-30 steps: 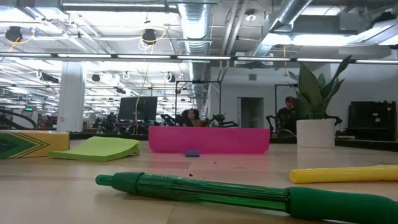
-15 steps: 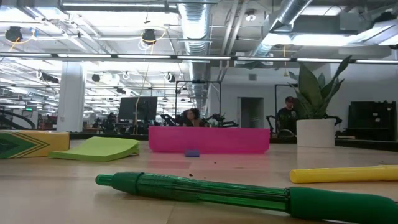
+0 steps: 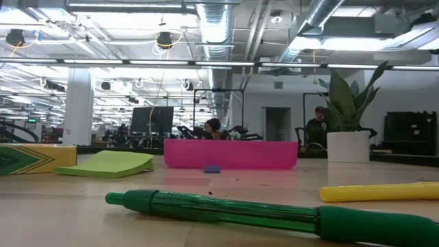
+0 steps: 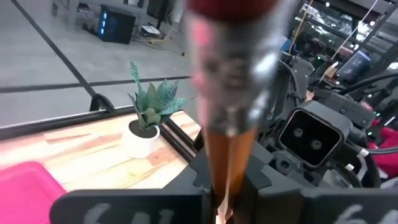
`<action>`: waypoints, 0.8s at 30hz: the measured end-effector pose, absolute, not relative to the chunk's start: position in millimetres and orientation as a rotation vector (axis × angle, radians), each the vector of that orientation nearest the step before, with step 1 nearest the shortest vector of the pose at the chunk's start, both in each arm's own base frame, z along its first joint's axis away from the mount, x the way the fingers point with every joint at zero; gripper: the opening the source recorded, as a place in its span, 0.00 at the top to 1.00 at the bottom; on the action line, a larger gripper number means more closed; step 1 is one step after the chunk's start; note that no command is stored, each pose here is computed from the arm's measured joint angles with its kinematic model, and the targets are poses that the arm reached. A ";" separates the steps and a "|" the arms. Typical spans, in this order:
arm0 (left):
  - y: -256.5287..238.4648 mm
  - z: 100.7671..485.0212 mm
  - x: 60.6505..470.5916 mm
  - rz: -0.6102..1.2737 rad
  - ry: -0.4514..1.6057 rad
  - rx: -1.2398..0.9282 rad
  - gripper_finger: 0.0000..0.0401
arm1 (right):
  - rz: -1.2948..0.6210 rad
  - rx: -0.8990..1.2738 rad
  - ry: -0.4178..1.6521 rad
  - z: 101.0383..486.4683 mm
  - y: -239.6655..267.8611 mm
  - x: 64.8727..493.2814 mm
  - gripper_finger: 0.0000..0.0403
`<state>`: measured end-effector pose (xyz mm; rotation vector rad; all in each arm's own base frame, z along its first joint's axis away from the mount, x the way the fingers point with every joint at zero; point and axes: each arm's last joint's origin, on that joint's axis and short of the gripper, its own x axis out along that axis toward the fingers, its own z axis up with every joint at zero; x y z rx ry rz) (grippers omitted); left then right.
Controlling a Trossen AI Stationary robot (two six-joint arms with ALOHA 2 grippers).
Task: Pack school essentials
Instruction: Put the top orange pencil into the supply box
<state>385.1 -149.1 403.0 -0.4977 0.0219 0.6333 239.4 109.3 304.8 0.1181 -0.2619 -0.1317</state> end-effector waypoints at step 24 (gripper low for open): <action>-6.3 354.9 405.6 0.435 0.723 -0.191 1.00 | -0.071 0.242 0.115 315.1 91.1 136.2 0.57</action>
